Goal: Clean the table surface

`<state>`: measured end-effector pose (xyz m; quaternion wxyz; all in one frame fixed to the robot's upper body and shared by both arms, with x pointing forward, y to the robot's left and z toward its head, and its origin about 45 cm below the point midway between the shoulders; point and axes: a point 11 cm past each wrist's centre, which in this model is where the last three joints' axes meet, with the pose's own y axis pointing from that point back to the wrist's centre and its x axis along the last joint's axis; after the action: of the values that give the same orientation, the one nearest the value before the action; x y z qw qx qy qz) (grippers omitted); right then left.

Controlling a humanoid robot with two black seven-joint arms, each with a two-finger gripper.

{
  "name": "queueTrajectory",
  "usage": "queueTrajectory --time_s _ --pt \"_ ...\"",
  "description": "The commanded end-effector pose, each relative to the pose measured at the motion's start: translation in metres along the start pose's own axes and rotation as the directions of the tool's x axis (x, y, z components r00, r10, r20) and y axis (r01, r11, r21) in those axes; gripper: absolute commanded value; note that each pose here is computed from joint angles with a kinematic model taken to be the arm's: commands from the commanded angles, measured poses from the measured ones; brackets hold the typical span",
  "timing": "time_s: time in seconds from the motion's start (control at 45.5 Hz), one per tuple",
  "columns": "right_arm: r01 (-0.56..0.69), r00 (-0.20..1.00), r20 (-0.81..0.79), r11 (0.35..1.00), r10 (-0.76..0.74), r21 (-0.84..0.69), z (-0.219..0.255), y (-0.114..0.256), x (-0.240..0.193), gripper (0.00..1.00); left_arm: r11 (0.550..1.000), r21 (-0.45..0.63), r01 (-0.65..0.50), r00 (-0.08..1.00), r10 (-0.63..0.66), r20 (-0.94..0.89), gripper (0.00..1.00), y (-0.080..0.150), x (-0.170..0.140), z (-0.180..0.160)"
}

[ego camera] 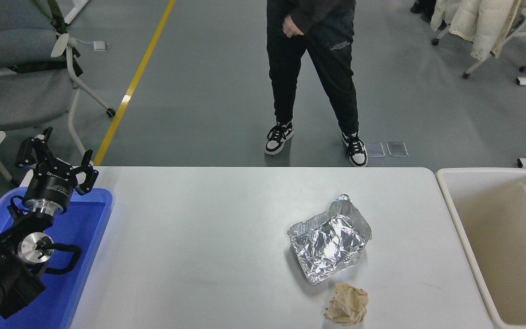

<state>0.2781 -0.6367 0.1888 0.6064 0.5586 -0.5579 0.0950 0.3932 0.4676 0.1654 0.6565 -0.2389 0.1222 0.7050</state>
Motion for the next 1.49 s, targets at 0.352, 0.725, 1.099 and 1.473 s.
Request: queueTrajectory --time_s 0.352,0.725,1.099,1.473 --pt "-0.028 0.999 0.016 0.995 0.03 -0.1 0.004 -0.038 -0.085 0.0 1.0 0.001 0.0 1.0 0.0 0.002 1.0 0.0 0.0 0.0" --pt "-0.075 0.992 0.094 0.987 0.089 -0.144 -0.006 -0.044 -0.097 0.0 1.0 0.0 -0.001 1.0 0.001 0.001 1.0 0.0 0.0 0.0" --pt "-0.089 0.987 0.123 0.985 0.108 -0.147 -0.012 -0.046 -0.089 1.0 1.0 0.0 -0.001 1.0 0.001 0.001 1.0 0.0 0.0 0.0" --pt "-0.108 0.982 0.138 0.985 0.127 -0.137 -0.018 -0.048 -0.082 1.0 1.0 0.001 -0.002 1.0 0.002 0.002 1.0 0.0 0.0 0.0"
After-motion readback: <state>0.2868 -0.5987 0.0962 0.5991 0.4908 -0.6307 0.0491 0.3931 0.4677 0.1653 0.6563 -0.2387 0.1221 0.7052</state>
